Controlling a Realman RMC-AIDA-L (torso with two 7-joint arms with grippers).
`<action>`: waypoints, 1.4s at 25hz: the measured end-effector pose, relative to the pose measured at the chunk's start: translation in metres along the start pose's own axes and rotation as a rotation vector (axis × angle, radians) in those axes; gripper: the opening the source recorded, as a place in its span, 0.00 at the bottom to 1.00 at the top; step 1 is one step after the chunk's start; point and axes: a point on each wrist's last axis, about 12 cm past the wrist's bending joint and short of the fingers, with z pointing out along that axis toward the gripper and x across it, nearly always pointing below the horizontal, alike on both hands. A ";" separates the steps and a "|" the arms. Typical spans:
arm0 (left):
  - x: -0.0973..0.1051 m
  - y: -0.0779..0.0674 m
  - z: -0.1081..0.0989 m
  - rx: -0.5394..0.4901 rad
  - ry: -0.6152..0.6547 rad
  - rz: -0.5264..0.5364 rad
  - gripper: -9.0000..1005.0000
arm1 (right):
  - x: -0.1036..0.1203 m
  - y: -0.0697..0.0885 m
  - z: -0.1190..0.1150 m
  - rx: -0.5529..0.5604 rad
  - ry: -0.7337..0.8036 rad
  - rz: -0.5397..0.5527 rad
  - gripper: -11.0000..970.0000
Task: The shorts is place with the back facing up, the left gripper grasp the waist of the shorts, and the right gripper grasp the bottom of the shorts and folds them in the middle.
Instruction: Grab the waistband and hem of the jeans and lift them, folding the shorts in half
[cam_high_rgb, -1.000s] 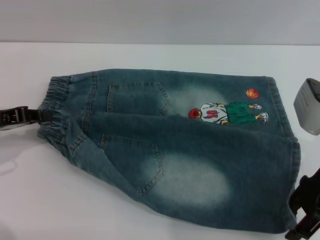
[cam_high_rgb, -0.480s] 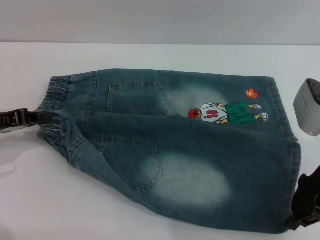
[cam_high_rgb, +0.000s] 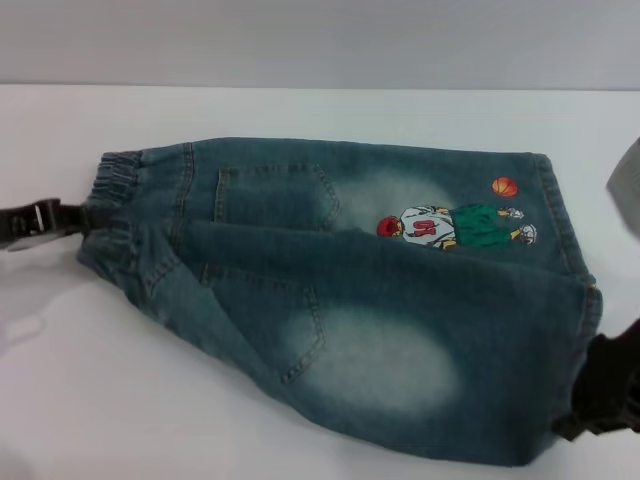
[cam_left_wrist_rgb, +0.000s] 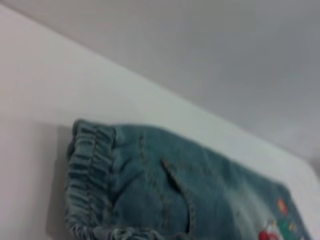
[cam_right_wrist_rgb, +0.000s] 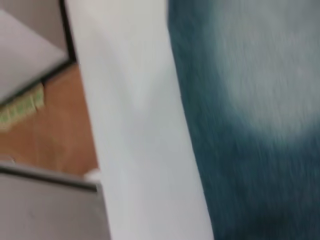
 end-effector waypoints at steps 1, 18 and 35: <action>0.000 0.000 0.000 0.000 0.000 0.000 0.07 | 0.001 0.001 -0.005 -0.003 -0.040 -0.007 0.01; -0.016 0.005 0.006 -0.013 -0.215 -0.130 0.08 | 0.047 -0.003 -0.042 0.225 -0.715 0.012 0.01; -0.033 0.003 0.031 -0.119 -0.309 -0.120 0.08 | 0.083 -0.035 -0.019 0.528 -0.992 0.274 0.01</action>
